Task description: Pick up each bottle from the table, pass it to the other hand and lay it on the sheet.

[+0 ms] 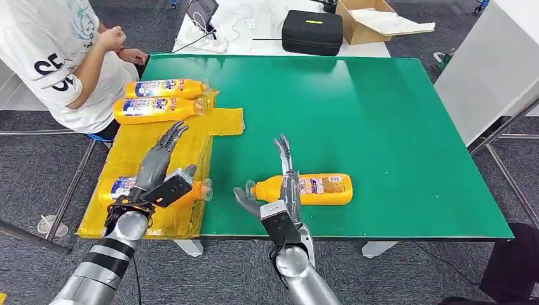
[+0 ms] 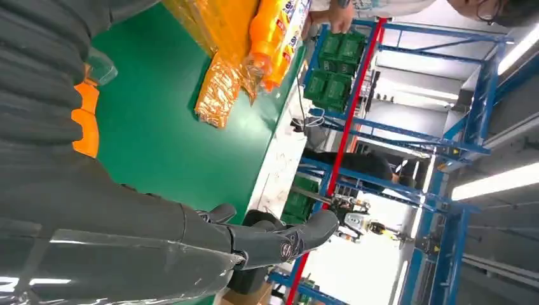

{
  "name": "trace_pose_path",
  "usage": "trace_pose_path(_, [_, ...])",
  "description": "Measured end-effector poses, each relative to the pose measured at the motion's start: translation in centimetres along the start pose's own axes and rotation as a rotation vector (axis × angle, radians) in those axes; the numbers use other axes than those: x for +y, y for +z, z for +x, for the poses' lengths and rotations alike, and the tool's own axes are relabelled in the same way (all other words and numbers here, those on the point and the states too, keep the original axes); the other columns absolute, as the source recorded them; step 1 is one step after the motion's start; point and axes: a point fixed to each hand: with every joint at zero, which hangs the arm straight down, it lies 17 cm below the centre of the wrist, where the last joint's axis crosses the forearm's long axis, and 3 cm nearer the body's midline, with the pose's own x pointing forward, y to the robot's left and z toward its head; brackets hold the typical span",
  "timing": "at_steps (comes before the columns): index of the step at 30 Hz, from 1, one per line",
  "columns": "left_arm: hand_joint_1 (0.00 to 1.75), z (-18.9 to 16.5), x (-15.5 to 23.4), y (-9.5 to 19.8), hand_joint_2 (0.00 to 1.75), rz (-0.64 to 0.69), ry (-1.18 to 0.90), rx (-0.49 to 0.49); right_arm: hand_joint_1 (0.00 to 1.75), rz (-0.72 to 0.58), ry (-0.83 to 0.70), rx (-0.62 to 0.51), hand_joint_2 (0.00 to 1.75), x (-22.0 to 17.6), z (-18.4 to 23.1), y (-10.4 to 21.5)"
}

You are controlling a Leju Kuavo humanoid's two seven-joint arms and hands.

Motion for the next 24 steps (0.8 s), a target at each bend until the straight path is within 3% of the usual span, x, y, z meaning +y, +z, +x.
trace_pose_path(3, [0.00,-1.2,2.5,-0.7,0.00,0.140,0.007,0.100,0.00,-0.007,0.017,0.013,1.75,-0.1,-0.3,0.1])
trace_pose_path(5, [0.00,-1.7,3.7,-1.2,0.00,0.224,0.141,0.160,0.00,-0.007,0.024,0.022,1.75,-0.2,-0.5,0.3])
trace_pose_path(8, [0.00,-1.3,3.7,-1.6,0.00,0.306,0.646,0.193,0.00,-0.010,0.031,0.029,1.75,-0.2,-0.6,0.4])
trace_pose_path(10, [0.00,-1.0,3.8,-1.5,0.00,0.353,0.823,0.178,0.00,-0.013,0.032,0.028,1.75,-0.3,-0.6,0.4])
trace_pose_path(11, [0.00,-0.9,4.0,-1.4,1.75,0.381,0.873,0.171,0.00,-0.015,0.034,0.024,1.75,-0.3,-0.5,0.4])
trace_pose_path(19, [0.00,-1.1,7.5,0.9,1.75,0.643,0.805,0.158,0.00,-0.066,0.113,0.011,1.75,-2.4,-0.2,1.0])
trace_pose_path(24, [0.00,-1.8,8.3,3.7,1.75,0.717,0.714,0.188,0.00,0.078,0.346,0.121,1.75,-4.0,-4.2,2.8])
